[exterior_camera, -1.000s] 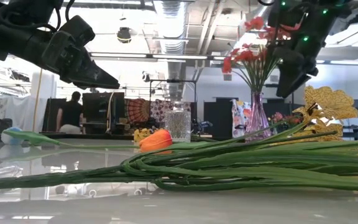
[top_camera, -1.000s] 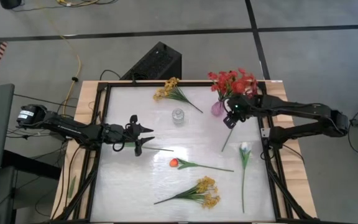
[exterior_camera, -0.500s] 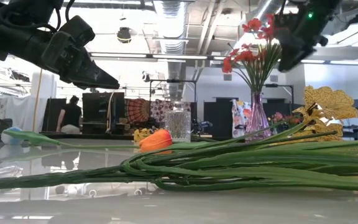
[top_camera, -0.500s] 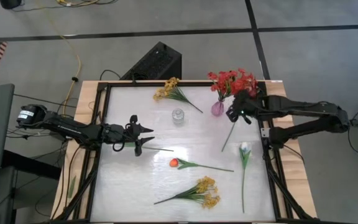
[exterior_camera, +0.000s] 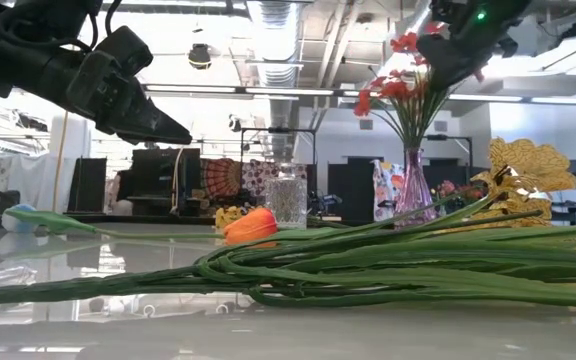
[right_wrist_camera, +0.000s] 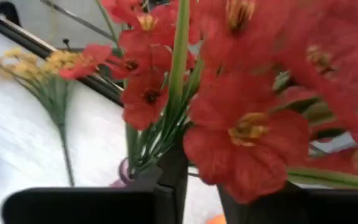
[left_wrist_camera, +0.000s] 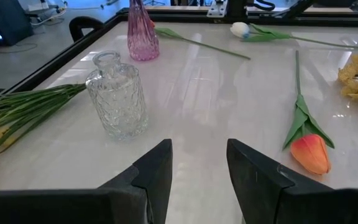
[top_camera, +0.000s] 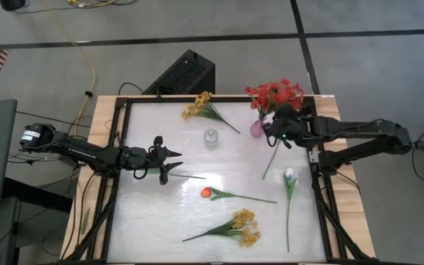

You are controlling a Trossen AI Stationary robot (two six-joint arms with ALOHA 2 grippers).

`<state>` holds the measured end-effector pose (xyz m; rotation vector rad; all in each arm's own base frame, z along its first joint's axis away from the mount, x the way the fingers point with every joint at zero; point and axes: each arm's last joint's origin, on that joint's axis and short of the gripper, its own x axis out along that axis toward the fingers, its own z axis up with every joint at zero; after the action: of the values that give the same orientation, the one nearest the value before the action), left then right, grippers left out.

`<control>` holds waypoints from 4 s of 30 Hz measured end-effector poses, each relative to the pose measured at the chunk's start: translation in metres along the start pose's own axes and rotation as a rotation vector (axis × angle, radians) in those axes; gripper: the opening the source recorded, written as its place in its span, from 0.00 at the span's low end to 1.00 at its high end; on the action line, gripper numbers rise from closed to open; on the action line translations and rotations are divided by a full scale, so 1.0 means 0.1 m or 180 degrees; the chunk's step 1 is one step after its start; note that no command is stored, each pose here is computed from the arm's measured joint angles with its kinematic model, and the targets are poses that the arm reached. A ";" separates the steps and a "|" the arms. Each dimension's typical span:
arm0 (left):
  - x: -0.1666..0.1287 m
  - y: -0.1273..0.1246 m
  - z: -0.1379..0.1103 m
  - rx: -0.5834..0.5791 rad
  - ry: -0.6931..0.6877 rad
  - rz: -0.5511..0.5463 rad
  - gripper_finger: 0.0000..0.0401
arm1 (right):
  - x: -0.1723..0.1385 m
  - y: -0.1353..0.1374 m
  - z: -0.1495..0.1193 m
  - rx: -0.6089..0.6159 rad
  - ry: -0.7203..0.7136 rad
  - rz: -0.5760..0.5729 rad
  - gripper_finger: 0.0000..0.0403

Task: Sort flowers into vase by color
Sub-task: Put the red flower into the pink flower vase, then put the right orange flower into the pink flower vase

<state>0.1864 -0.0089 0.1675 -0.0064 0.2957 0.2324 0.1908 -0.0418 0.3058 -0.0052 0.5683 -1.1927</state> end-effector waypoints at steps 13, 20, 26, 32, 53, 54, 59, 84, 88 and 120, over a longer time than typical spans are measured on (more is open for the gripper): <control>0.00 0.00 0.00 0.0000 0.0000 0.0000 0.36 | 0.36 0.29 -0.07 -0.0349 0.0358 -0.0049 0.08; 0.00 0.00 -0.01 0.0014 0.0041 0.0003 0.36 | 0.36 0.34 -0.08 -0.0493 0.0638 0.0430 0.05; 0.00 0.00 -0.02 0.0018 0.0050 0.0005 0.36 | 0.12 0.18 0.12 -0.0292 0.0705 0.0761 0.19; 0.00 0.00 -0.02 0.0017 0.0049 0.0005 0.36 | -0.13 -0.05 0.06 0.0217 0.1171 0.1206 0.32; 0.00 0.00 -0.01 -0.0056 0.0044 -0.0002 0.36 | 0.27 0.12 -1.28 0.1005 0.2178 0.0402 0.41; 0.00 0.00 -0.01 -0.0057 0.0043 -0.0003 0.36 | 0.31 0.12 -1.29 0.1078 0.2162 0.0396 0.42; 0.00 0.00 -0.01 -0.0058 0.0043 -0.0003 0.36 | 0.47 0.14 -1.34 0.1198 0.2113 0.0351 0.47; 0.00 0.00 -0.02 -0.0038 0.0071 -0.0006 0.36 | 0.90 0.36 -1.58 0.1079 0.2500 -0.0135 0.26; 0.00 0.00 -0.02 -0.0037 0.0072 -0.0006 0.36 | 0.81 0.26 -1.55 0.1114 0.2565 -0.0184 0.05; 0.00 0.00 -0.06 -0.0013 0.0179 0.0005 0.36 | -0.66 -0.50 -0.39 0.1298 -0.1304 0.0108 0.04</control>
<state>0.1846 -0.0088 0.1622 -0.0167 0.3511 0.2347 0.1146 0.0078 0.3140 0.1043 -0.0379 -1.2144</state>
